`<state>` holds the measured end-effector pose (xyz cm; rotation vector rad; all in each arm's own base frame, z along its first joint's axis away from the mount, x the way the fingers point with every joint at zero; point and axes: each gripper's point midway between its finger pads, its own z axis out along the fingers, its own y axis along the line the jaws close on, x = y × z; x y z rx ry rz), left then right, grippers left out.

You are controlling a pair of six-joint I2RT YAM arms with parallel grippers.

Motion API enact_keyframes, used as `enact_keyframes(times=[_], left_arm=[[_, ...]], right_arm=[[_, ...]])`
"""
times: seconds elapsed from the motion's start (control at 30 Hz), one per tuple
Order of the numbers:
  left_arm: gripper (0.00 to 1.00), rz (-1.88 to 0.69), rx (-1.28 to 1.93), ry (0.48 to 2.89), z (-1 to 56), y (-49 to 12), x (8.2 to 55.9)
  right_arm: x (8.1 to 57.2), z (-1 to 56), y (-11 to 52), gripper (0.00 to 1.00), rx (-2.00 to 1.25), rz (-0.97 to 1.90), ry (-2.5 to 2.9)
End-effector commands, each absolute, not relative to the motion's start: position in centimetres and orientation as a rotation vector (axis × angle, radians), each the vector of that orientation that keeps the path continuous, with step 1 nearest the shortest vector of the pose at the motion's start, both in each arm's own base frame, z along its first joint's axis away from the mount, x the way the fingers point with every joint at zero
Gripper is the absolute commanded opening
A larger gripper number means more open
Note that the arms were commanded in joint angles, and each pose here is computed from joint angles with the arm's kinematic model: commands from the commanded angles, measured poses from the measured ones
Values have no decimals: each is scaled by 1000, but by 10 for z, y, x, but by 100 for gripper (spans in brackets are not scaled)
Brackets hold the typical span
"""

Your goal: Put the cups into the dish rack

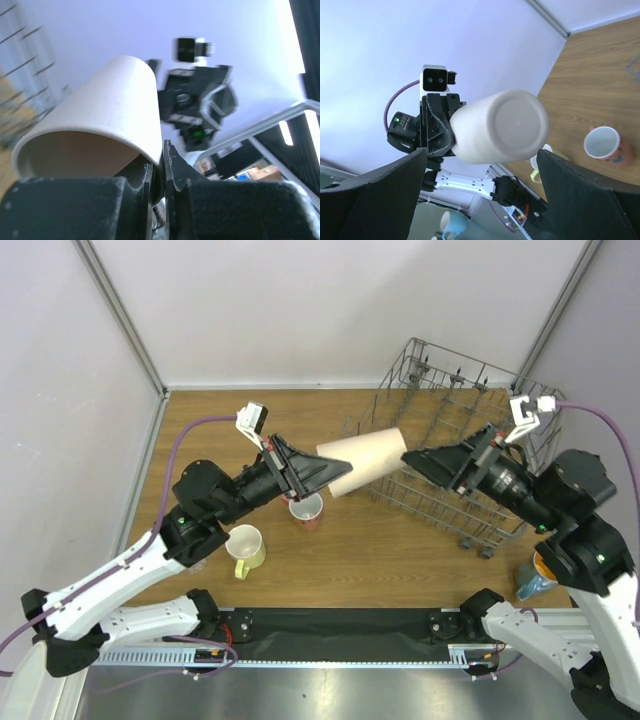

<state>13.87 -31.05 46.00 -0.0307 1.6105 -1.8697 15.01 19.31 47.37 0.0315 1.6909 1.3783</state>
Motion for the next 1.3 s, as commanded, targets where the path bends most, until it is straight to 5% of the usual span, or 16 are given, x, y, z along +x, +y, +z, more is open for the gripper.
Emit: enact_keyframes(times=[0.0, 0.43, 0.97, 1.27], left_arm=[[0, -2042, -20, 1243, 530, -296, 132], [0, -2154, -43, 1139, 528, -302, 135], [0, -2171, -57, 1174, 516, -311, 139], [0, -2189, -52, 1199, 509, -316, 137]], right_arm=[[155, 497, 209, 100, -6, 1496, 1609], [167, 506, 213, 98, 27, 1541, 1507], [176, 507, 214, 74, 47, 1531, 1491], [177, 509, 217, 79, 35, 1541, 1484]])
